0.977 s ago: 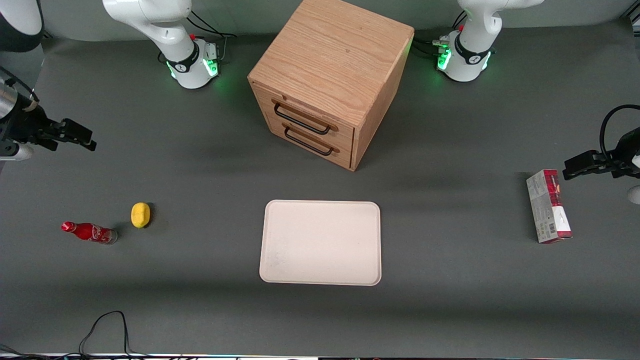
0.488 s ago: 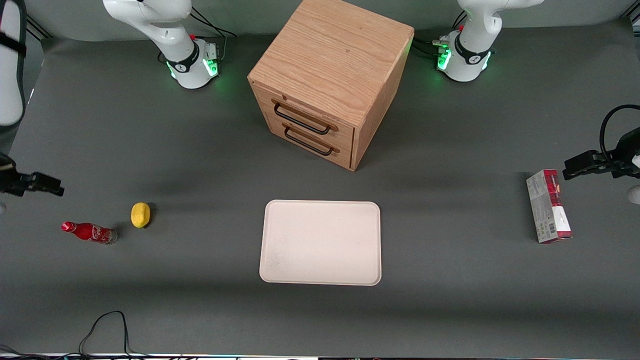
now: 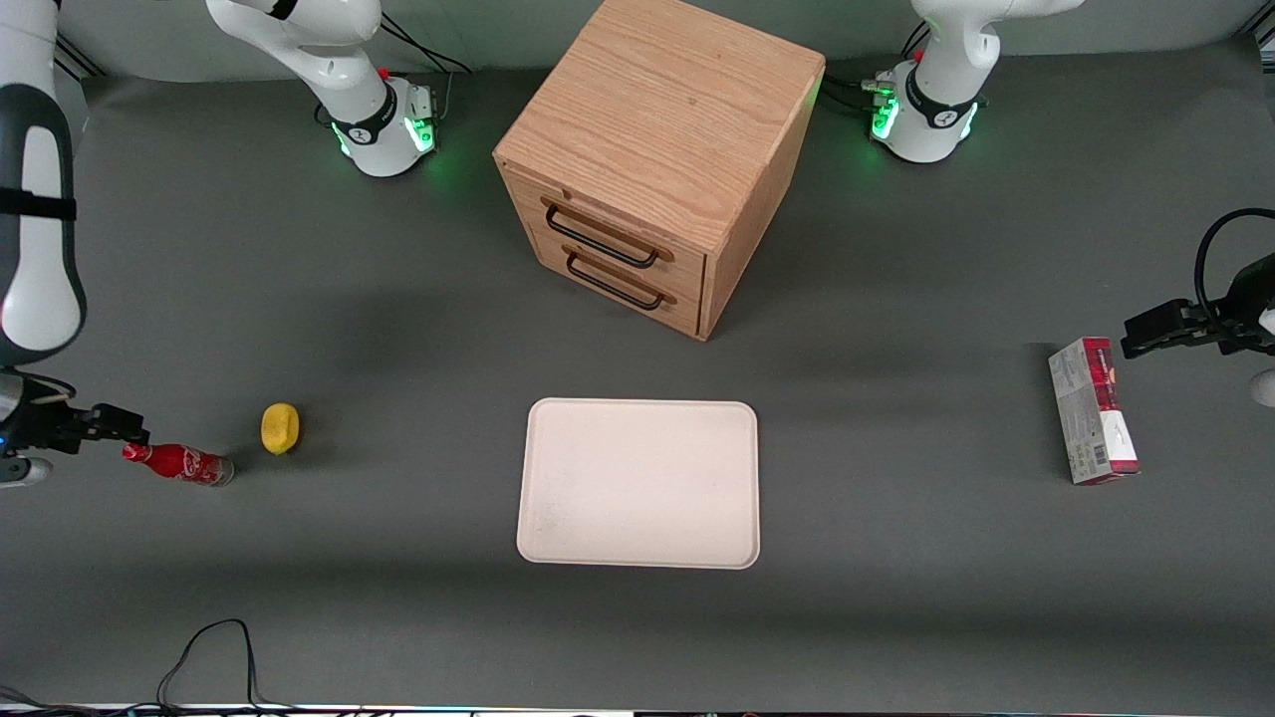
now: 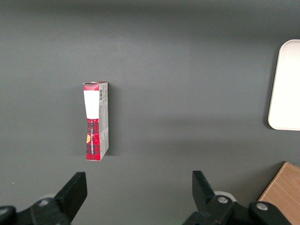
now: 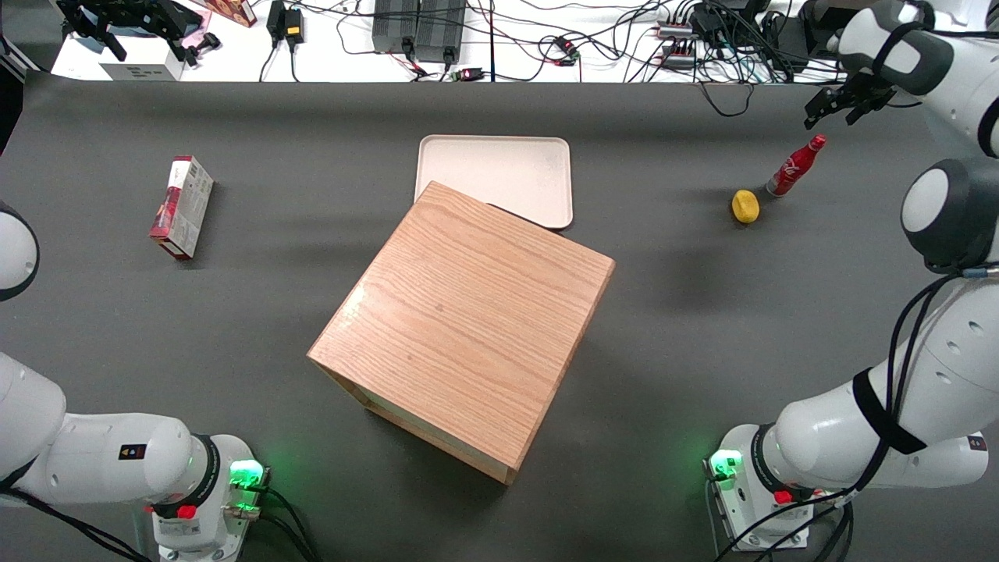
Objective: Place coke bottle on tray
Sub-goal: 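Close the right gripper around the red Coca-Cola bottle's body, then lift the bottle and carry it with the right gripper over the white tray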
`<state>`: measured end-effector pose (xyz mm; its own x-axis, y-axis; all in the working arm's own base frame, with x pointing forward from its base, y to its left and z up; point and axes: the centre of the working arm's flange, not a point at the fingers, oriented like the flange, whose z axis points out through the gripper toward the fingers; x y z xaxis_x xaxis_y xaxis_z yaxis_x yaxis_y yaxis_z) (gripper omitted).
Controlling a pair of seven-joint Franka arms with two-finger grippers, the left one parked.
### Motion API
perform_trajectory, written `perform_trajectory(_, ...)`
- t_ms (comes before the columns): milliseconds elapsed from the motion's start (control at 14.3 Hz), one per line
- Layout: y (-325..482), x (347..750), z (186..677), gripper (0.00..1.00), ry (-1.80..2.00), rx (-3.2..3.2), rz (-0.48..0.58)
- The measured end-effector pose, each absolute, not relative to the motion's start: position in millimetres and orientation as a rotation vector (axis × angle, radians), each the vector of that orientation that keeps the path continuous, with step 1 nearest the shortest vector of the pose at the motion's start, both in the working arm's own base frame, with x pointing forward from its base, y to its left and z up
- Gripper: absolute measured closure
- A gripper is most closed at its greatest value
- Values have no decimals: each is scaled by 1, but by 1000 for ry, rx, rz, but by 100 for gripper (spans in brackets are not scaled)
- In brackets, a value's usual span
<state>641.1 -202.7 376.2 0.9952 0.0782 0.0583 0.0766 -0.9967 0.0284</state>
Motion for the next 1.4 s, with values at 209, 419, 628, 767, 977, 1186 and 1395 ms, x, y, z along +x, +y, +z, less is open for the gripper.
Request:
perform_trajectory(209, -208, 644, 353, 0, 119, 3110, 84)
perform_trajectory(419, -217, 646, 337, 0, 121, 3099, 92)
perform_trajectory(628, -216, 646, 323, 2, 103, 3123, 86)
perform_trajectory(767, -216, 644, 318, 12, 107, 3134, 78)
perform_trajectory(977, -215, 642, 314, 36, 108, 3139, 67)
perform_trajectory(1186, -216, 641, 313, 66, 104, 3138, 67)
perform_trajectory(1395, -216, 641, 313, 66, 104, 3138, 68)
